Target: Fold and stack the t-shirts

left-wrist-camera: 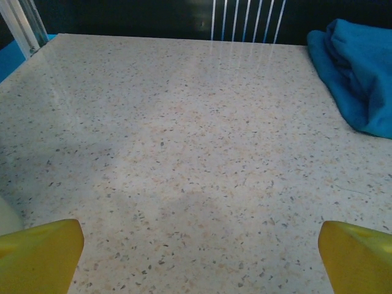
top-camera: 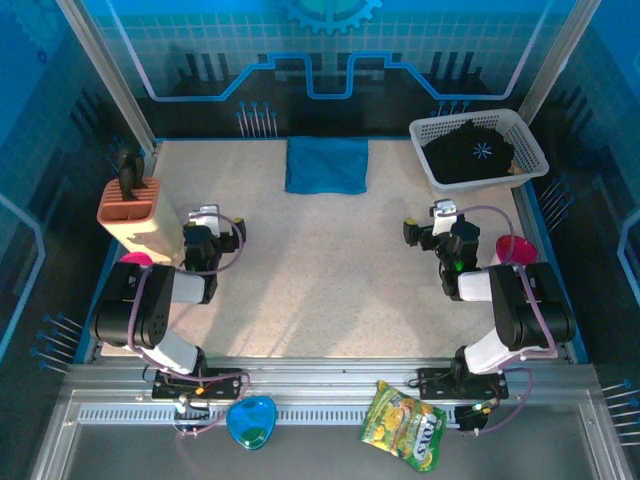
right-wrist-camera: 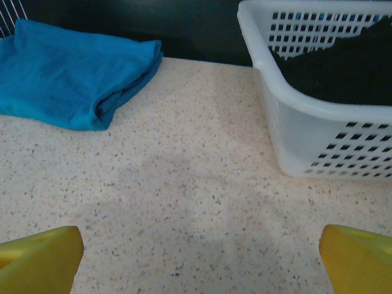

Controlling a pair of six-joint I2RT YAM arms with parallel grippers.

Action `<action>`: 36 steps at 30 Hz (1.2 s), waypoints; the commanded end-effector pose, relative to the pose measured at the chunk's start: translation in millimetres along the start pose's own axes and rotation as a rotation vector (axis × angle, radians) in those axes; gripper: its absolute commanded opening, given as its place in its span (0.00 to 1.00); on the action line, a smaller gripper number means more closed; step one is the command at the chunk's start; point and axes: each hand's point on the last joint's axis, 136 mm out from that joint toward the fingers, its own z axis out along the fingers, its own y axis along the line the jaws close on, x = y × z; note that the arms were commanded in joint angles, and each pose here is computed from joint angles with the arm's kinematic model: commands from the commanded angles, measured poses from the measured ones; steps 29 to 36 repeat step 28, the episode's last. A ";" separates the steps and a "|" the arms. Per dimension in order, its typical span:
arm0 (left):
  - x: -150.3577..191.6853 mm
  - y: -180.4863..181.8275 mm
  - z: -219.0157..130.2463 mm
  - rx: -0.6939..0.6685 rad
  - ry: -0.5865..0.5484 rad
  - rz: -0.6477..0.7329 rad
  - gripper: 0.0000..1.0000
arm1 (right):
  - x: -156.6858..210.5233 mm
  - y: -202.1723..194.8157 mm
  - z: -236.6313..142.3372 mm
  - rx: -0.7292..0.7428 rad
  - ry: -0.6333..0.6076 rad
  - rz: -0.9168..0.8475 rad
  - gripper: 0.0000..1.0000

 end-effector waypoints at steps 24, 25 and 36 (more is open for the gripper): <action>-4.8 -14.2 -0.3 0.081 0.002 -0.003 0.99 | 4.1 -2.9 -1.2 0.011 0.022 0.009 1.00; -4.8 -14.6 -0.3 0.083 0.002 -0.003 0.99 | 4.1 -2.8 -1.2 0.011 0.022 0.008 1.00; -4.7 -14.6 -0.3 0.083 0.002 -0.003 0.99 | 4.5 -3.0 -1.3 0.013 0.023 0.009 1.00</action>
